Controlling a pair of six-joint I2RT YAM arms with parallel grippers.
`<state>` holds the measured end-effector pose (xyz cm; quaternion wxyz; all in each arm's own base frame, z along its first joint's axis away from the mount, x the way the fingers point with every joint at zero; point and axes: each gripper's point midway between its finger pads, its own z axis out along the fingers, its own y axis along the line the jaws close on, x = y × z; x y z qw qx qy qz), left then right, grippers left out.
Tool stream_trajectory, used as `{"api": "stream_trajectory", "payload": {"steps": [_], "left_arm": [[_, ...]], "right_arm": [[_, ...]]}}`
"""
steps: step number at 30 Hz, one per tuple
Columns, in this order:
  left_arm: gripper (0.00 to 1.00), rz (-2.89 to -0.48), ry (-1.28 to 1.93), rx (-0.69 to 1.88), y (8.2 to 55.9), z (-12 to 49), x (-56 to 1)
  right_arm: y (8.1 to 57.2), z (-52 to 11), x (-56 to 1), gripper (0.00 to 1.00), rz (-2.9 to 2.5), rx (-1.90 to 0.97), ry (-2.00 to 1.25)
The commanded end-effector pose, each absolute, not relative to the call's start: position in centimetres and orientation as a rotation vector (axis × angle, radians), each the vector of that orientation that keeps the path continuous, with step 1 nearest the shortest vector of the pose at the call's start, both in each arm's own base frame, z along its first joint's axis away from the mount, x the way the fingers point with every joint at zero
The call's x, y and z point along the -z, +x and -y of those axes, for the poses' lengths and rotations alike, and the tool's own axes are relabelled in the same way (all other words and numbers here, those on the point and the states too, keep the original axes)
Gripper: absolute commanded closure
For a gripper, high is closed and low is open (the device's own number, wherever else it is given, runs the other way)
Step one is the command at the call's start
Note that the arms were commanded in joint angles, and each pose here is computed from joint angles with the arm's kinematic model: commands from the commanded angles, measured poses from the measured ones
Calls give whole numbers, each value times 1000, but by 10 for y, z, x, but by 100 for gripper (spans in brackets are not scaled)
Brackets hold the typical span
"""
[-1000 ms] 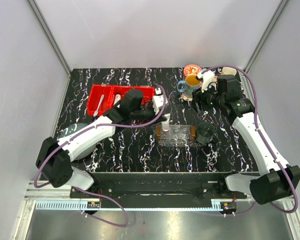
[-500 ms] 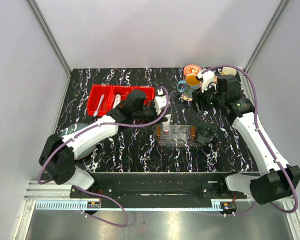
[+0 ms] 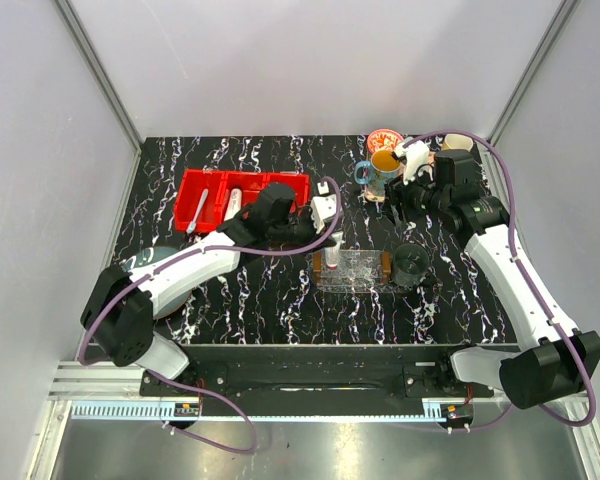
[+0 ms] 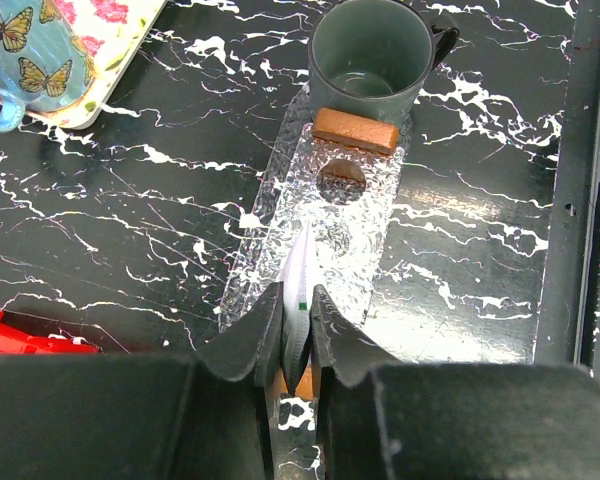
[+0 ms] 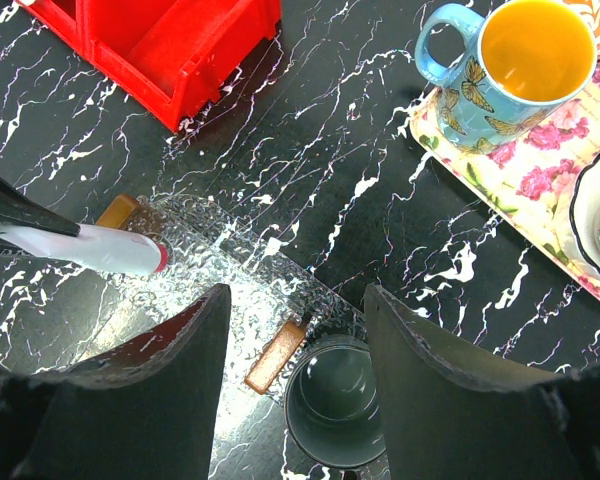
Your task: Prepare toiletry sets of a toothbrush and toothpaste on the tray
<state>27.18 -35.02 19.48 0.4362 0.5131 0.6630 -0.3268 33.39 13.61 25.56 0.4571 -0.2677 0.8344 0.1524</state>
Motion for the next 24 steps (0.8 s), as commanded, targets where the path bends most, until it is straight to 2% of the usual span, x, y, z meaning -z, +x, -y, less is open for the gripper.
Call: {"api": "stream_trajectory", "payload": {"steps": [1, 24], "left_arm": [[100, -1538, 1253, 795, 283, 361, -213], [100, -1564, 1276, 792, 283, 365, -196]], "right_arm": [[335, -135, -266, 39, -2015, -377, -643], [334, -134, -265, 39, -2016, -373, -642]]}}
